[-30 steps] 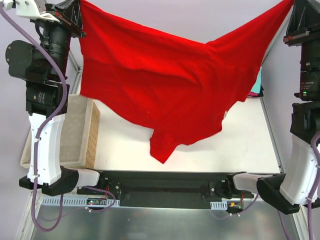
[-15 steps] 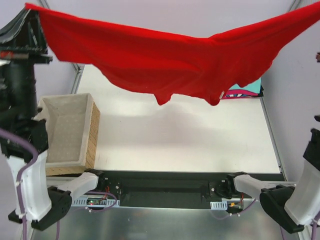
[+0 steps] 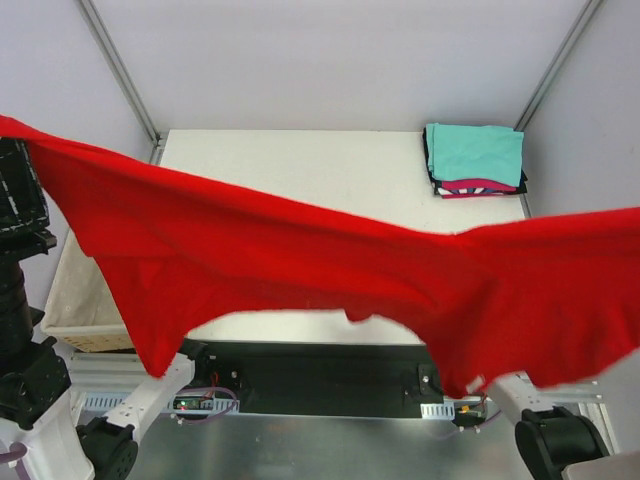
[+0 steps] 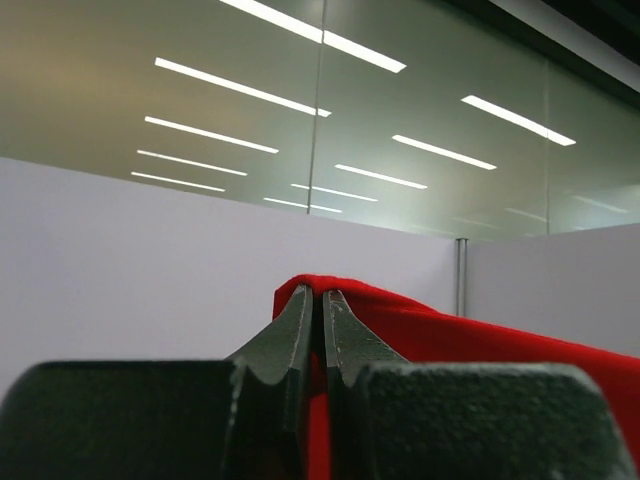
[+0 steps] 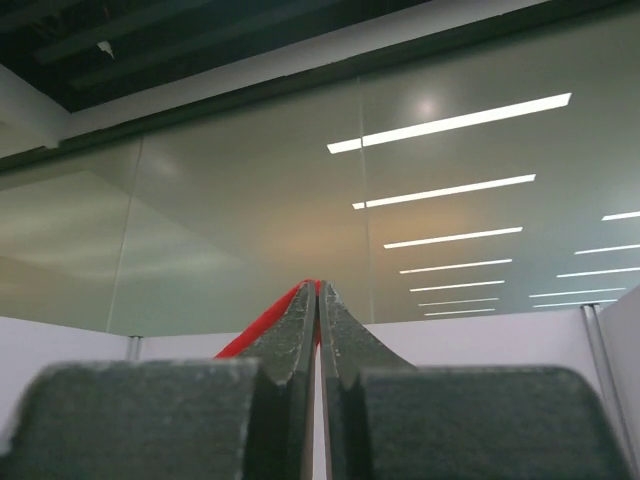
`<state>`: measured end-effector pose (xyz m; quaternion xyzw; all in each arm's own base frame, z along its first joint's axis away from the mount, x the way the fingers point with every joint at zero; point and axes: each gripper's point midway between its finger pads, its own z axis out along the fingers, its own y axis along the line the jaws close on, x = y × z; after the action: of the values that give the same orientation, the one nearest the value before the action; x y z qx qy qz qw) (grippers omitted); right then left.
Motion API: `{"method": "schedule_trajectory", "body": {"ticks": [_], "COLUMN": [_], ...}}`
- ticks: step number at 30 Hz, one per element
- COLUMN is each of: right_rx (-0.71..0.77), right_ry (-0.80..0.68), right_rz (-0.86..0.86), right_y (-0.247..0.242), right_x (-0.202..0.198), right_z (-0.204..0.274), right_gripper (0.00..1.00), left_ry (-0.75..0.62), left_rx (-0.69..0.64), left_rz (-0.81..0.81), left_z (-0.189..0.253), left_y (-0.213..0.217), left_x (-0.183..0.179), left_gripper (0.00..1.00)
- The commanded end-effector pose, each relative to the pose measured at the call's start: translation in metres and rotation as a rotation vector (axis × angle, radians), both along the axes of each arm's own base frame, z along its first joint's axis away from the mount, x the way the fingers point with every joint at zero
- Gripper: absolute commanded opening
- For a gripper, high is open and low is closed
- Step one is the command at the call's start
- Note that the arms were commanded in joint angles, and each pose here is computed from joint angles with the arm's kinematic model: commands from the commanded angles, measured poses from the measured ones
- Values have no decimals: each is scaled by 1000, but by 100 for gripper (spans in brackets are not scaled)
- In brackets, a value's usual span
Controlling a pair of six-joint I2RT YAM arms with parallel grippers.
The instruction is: Fold and stack the t-shirts
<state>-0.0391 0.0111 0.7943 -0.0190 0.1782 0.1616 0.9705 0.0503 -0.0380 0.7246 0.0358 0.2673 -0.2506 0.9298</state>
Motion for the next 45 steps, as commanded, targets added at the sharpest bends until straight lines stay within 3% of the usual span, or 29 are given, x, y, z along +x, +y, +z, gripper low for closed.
{"method": "schedule_trajectory", "body": {"ticks": [1,4,6,7,8,9,10,12,13,14,15,17,18,19,20,21,23,25,27,30,32,33,36,39,40,41,42,43,45], "right_rx": [-18,-18,-14,-21,-56,-66,-71,-58,-49,-31,-38,-74,-93,-91,-107,-101,-70,-63,-64,-94,-91,-88,-92,-92,-92,-85,-84,-84,-83], "right_ry": [68,233,367,417,410,391,329,265,280,256,266,243,266,263,170,186,198,270,328,324,296,290,281,292,292,298,302,302,302], "right_rz": [110,133,138,148,173,181,174,107,85,36,16,71,105,161,179,178,105,37,44,104,100,97,90,101,103,120,126,128,115], "right_y": [22,33,38,41,49,50,47,37,34,25,24,34,41,46,47,47,35,28,31,41,40,39,38,40,40,41,42,42,40], "right_x": [47,135,190,207,203,195,165,155,170,154,158,141,148,141,103,115,117,143,166,163,154,150,144,150,151,152,153,153,152], "right_z": [1,-10,-28,-41,-44,-44,-40,-34,-30,-14,-11,-9,-19,-25,-20,-29,-31,-33,-35,-39,-42,-41,-39,-39,-39,-39,-40,-40,-40], "right_gripper": [1,1,1,1,1,1,1,1,1,1,1,1,1,1,1,1,1,1,1,1,1,1,1,1,1,1,1,1,1], "left_ry": [31,152,357,392,391,262,267,120,121,183,363,257,164,67,13,-62,-20,63,268,170,69,-181,-240,-113,-26,112,195,215,273], "left_rx": [11,8,55,101,108,85,71,1,-89,-33,60,158,146,135,115,86,46,-107,-37,89,189,171,126,-72,-46,-6,26,56,102], "left_rz": [-60,-4,19,-27,-79,-104,-108,-22,69,122,91,-140,-181,-195,-194,-174,-70,105,208,-54,-254,-270,-252,-98,-22,4,3,-9,-65], "left_z": [-6,-19,-46,-50,-50,-28,-47,-30,-9,-6,-30,-9,0,-2,-2,2,0,12,-9,20,9,30,23,25,29,24,20,25,12], "left_y": [-12,-18,-34,-46,-52,-47,-49,-28,-4,-5,-27,-63,-60,-61,-56,-44,-27,11,6,-36,-69,-56,-42,-8,-2,-16,-23,-26,-46], "left_x": [14,86,164,167,160,123,135,115,113,128,178,136,93,87,72,39,46,73,146,94,63,-13,-45,10,19,84,105,101,132], "left_gripper": [0,0,0,0,0,0,0,0,0,0,0,0,0,0,0,0,0,0,0,0,0,0,0,0,0,0,0,0,0]}}
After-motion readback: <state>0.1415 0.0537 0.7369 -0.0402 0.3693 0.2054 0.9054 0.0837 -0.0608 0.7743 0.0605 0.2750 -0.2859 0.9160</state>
